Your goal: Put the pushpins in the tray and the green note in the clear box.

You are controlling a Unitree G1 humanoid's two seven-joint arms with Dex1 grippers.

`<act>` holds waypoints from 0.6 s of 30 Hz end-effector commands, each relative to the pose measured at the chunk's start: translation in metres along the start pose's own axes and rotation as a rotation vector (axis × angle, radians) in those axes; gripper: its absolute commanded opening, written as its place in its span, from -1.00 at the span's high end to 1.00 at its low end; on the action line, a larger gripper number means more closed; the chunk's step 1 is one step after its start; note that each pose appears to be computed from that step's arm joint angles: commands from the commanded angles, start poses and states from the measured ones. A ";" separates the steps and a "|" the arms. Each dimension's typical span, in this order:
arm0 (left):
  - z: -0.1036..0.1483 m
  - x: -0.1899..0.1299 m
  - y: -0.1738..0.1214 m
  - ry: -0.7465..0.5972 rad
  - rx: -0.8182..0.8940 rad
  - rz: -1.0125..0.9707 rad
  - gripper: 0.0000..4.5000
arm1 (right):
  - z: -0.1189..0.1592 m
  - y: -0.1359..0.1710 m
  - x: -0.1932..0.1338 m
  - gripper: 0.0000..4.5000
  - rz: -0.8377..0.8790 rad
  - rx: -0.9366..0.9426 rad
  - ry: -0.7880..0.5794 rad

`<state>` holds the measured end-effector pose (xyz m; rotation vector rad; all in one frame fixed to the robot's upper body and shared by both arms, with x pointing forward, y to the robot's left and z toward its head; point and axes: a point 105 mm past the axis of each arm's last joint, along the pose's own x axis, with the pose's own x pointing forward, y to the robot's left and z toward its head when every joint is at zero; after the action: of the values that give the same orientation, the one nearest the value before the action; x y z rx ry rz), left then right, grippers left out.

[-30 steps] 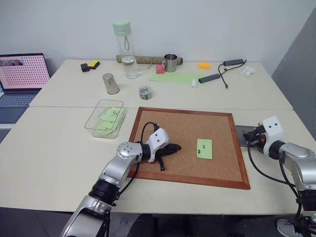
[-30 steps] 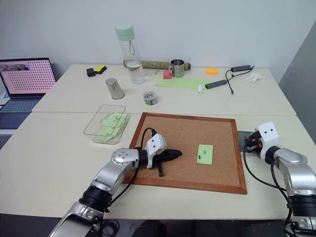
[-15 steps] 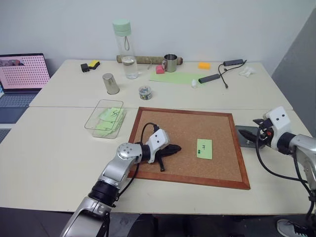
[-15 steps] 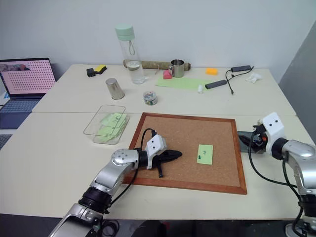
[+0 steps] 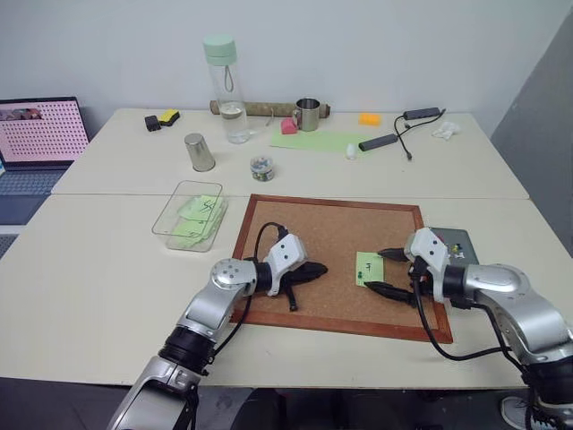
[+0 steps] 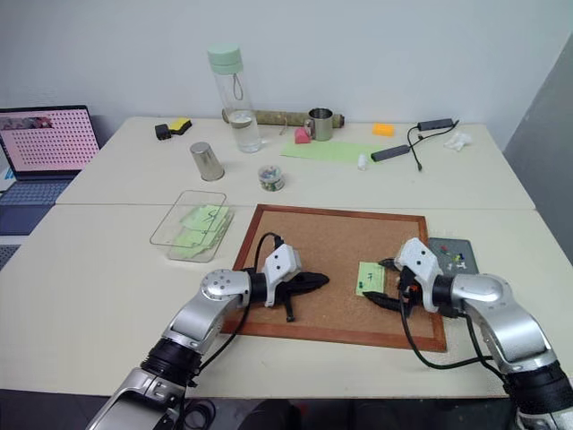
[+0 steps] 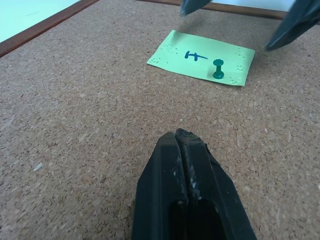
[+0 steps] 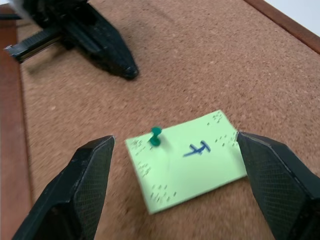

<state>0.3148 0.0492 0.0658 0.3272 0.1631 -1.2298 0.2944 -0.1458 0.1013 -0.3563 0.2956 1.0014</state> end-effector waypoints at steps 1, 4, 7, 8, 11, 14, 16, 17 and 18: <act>-0.031 -0.001 -0.014 0.111 -0.052 -0.044 1.00 | 0.006 0.001 0.010 -0.81 0.032 -0.026 -0.038; -0.032 -0.001 -0.015 0.112 -0.054 -0.044 1.00 | 0.005 0.003 0.016 -0.59 0.045 -0.021 -0.048; -0.032 -0.001 -0.016 0.113 -0.055 -0.045 1.00 | 0.004 0.004 0.020 -0.34 0.052 -0.016 -0.052; -0.032 -0.001 -0.016 0.113 -0.055 -0.045 1.00 | 0.003 0.005 0.021 -0.26 0.056 -0.012 -0.054; -0.032 -0.001 -0.016 0.113 -0.056 -0.043 1.00 | 0.001 0.006 0.021 0.02 0.064 -0.006 -0.053; -0.033 -0.002 -0.016 0.113 -0.058 -0.040 1.00 | 0.000 0.008 0.021 0.27 0.078 -0.002 -0.052; -0.034 -0.002 -0.017 0.114 -0.059 -0.039 1.00 | 0.000 0.009 0.020 0.45 0.087 0.004 -0.054; -0.034 -0.002 -0.017 0.114 -0.060 -0.038 1.00 | 0.000 0.009 0.020 0.54 0.089 0.005 -0.055; -0.034 -0.002 -0.017 0.114 -0.061 -0.037 1.00 | 0.000 0.009 0.020 0.64 0.091 0.005 -0.055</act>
<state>0.3123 0.0510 0.0644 0.3289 0.1642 -1.2259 0.2971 -0.1288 0.0820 -0.3004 0.3076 1.0770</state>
